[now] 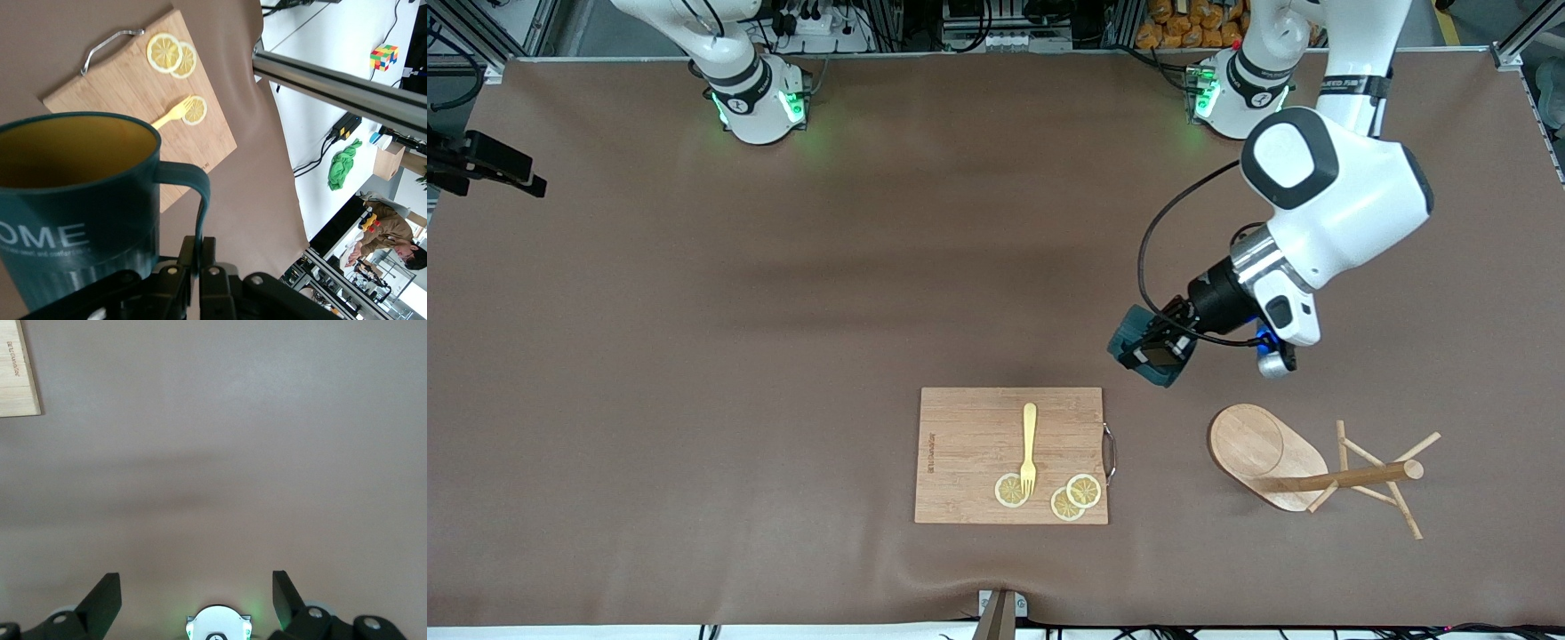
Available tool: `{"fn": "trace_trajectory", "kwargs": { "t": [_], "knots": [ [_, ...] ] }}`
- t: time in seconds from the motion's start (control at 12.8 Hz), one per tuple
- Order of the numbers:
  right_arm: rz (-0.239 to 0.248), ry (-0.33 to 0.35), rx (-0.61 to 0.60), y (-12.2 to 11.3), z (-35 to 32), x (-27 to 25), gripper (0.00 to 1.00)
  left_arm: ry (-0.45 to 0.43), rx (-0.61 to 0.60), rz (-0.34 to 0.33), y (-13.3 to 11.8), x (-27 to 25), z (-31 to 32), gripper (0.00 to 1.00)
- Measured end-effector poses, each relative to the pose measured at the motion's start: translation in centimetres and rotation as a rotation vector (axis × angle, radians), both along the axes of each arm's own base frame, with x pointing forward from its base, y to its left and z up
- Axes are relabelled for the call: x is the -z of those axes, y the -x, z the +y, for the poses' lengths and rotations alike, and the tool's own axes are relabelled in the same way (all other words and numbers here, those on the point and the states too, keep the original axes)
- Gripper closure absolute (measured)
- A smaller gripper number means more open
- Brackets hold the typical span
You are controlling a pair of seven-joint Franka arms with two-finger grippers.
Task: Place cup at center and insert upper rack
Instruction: 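Carry the mug with the left gripper toward the wooden mug tree, then slide the mug handle onto a mug-tree peg with the left gripper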
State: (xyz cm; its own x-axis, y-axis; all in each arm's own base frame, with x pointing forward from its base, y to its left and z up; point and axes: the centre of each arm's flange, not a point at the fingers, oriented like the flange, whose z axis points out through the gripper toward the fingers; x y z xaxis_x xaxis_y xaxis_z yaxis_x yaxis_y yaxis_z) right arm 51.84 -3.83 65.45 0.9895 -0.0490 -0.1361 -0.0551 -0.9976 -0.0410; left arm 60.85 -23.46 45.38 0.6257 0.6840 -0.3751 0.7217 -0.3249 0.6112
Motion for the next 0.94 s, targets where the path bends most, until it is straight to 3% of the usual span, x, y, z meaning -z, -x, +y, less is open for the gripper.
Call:
{"fn": "trace_trajectory", "kwargs": {
  "t": [0.39,0.94],
  "knots": [
    [0.001,0.000,-0.001,0.0,0.0,0.0,0.00,0.030,-0.014,-0.007,-1.7,-0.4,4.8,0.94],
    [0.001,0.000,0.000,0.0,0.0,0.0,0.00,0.235,-0.071,0.031,-3.6,-1.1,13.8,0.94]
  ]
}}
